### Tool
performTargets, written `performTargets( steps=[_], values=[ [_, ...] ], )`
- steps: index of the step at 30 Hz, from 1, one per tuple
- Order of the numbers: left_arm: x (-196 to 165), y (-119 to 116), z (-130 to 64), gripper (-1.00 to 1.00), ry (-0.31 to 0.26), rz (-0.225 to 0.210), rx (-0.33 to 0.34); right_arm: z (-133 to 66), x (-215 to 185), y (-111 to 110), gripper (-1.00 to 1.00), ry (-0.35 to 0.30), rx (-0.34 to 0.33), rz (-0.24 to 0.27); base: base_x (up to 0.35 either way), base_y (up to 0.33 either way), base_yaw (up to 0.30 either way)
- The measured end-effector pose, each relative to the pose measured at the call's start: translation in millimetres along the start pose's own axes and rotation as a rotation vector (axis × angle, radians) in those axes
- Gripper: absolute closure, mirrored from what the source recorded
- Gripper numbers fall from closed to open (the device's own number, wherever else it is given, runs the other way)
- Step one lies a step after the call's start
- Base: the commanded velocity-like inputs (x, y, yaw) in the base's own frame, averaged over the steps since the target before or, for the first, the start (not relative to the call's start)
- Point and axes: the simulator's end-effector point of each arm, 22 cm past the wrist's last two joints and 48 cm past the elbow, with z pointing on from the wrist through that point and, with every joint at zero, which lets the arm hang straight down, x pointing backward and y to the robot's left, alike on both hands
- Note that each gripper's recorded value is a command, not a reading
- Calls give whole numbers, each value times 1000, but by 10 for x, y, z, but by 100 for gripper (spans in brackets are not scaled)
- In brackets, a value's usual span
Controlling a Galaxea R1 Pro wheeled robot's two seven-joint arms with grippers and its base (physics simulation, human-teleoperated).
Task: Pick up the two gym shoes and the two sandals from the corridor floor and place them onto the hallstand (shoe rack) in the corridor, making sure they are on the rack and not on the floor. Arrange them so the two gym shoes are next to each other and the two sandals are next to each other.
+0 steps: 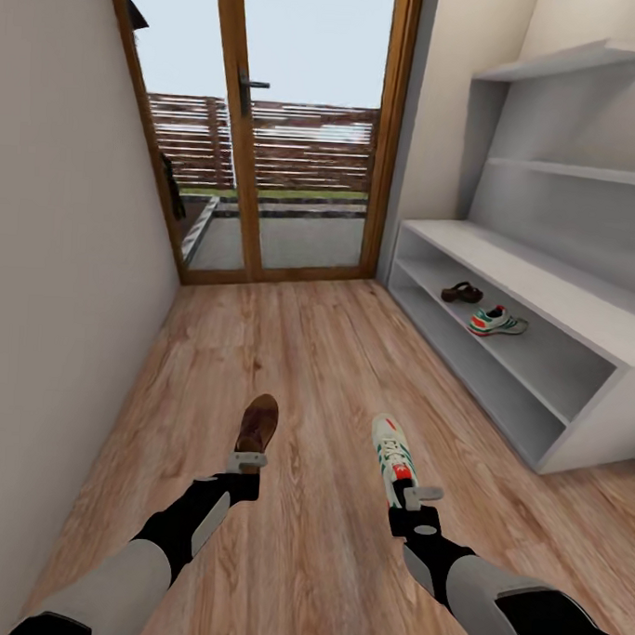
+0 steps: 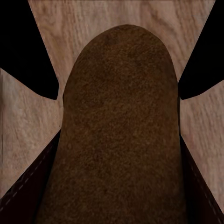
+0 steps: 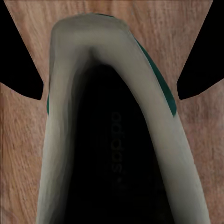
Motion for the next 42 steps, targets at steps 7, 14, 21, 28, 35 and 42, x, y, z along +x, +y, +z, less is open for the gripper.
performTargets(
  steps=[7,14,21,28,35,42],
  values=[
    [15,3,10,100,3,0,-1,7,15,6,100,3,-1,0,350,120,-293],
    [26,4,20,100,5,-1,0,14,28,10,100,5,-1,-1,350,155,-299],
    [43,7,30,100,8,-1,-1,21,54,14,100,10,-2,-1,350,167,-300],
    [61,8,40,100,12,-2,-1,28,72,18,100,13,-2,-2,347,188,-300],
    [74,10,49,100,15,-2,-1,34,84,25,100,16,-3,-3,336,226,-300],
    [86,12,59,100,17,-2,-1,41,101,28,100,19,-4,-3,334,230,-300]
  ],
)
